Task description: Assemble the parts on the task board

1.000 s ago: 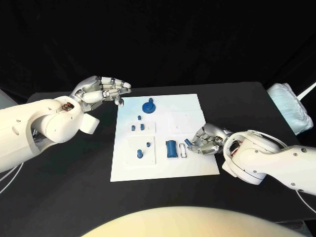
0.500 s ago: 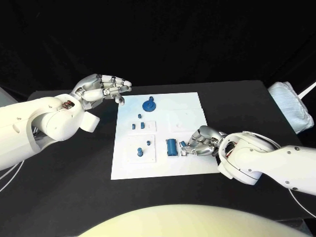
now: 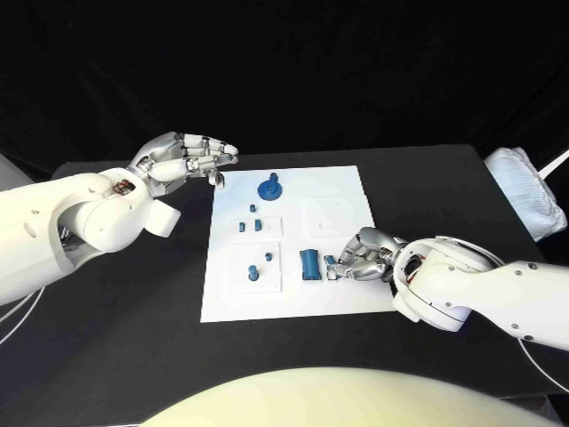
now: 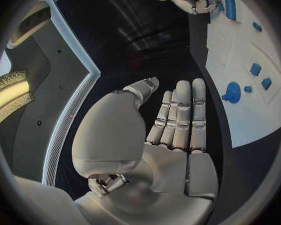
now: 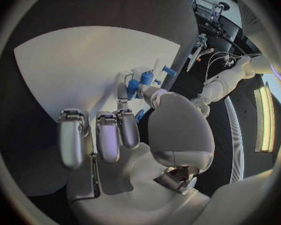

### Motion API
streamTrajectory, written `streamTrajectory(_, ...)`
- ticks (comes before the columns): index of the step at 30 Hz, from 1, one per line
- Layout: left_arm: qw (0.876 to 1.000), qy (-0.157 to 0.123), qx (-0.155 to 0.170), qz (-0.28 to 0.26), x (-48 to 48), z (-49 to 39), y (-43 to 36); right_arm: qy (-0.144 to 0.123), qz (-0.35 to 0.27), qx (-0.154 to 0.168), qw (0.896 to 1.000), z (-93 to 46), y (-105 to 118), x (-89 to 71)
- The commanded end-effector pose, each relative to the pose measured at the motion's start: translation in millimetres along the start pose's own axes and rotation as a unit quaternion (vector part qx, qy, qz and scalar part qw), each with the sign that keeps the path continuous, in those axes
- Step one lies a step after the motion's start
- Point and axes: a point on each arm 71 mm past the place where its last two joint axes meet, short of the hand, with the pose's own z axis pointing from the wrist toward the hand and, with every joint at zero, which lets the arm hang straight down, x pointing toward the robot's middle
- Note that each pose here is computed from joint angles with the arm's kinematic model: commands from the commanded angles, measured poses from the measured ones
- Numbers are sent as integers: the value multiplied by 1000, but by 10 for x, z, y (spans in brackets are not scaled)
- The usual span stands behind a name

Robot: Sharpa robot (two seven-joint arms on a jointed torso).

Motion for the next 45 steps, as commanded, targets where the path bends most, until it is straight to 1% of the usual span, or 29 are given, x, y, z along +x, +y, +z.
streamTrajectory(1,1000,9,3,-2,21,2,-10,4,-12,2,1000,12,-13,11)
streamTrajectory(6,1000,9,3,-2,20,0,-10,1,-17,4,1000,34,-21,3)
streamTrajectory(18,1000,8,2,-1,17,-4,-10,17,-15,-5,1000,46,19,42)
streamTrajectory(24,1000,8,2,-2,16,-5,-10,20,-10,-7,1000,41,31,53)
streamTrajectory(29,1000,8,1,-2,16,-4,-9,20,-9,-7,1000,39,29,53)
streamTrajectory(40,1000,8,1,-1,16,-4,-9,9,-8,-10,1000,41,15,28)
streamTrajectory(45,1000,8,1,-1,14,-4,-8,13,-12,-17,1000,25,-5,19)
